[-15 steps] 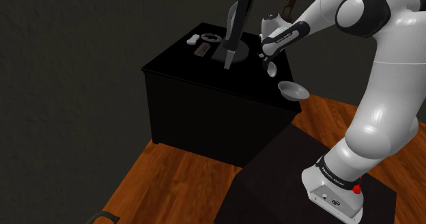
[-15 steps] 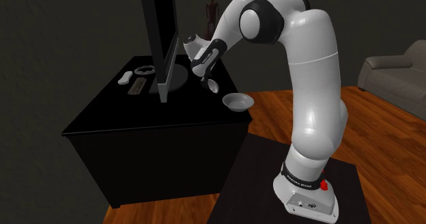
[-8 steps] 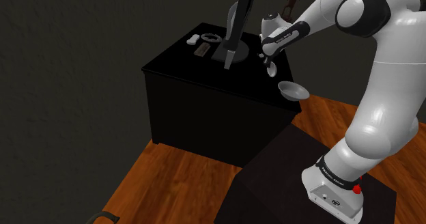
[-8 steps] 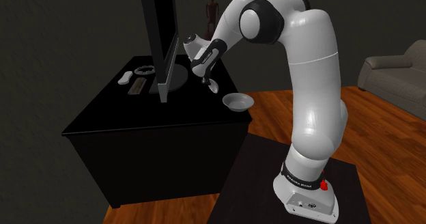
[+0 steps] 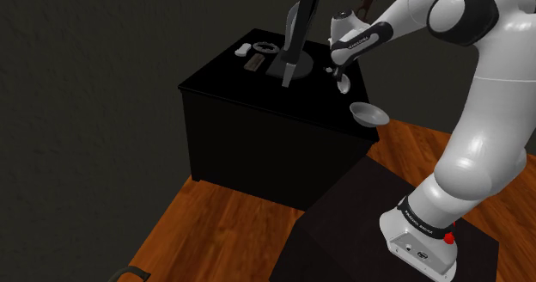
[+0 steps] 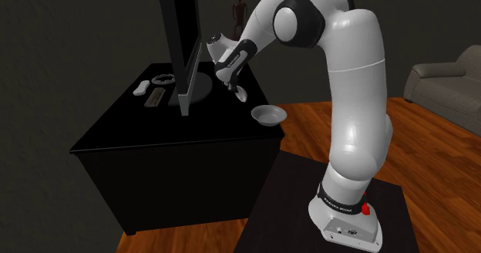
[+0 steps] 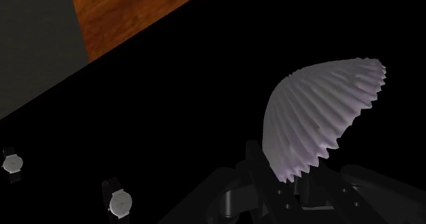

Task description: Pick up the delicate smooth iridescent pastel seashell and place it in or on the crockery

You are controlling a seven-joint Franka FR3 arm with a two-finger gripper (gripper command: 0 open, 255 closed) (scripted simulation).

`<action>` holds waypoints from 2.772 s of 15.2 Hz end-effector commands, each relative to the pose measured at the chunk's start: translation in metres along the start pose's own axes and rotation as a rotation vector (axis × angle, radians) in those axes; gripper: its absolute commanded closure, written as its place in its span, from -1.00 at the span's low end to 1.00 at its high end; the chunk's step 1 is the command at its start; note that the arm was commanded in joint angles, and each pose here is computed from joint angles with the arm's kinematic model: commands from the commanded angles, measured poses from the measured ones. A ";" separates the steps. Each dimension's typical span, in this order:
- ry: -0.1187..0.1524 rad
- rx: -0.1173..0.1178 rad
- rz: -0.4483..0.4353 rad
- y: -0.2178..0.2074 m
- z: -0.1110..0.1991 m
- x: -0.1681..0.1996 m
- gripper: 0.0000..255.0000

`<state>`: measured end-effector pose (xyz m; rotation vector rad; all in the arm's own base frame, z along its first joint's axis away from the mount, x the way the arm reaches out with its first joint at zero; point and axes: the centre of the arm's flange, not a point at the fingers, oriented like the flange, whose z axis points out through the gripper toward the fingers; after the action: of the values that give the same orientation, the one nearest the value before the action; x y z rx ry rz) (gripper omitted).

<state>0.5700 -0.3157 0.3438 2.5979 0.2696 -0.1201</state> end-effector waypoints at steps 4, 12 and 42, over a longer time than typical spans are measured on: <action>0.000 0.000 0.000 0.013 -0.023 -0.004 1.00; 0.000 0.000 0.000 0.033 -0.059 -0.009 1.00; 0.000 0.000 0.000 -0.087 -0.112 -0.183 1.00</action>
<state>0.3758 -0.2146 0.4288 2.5978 0.2698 -0.1207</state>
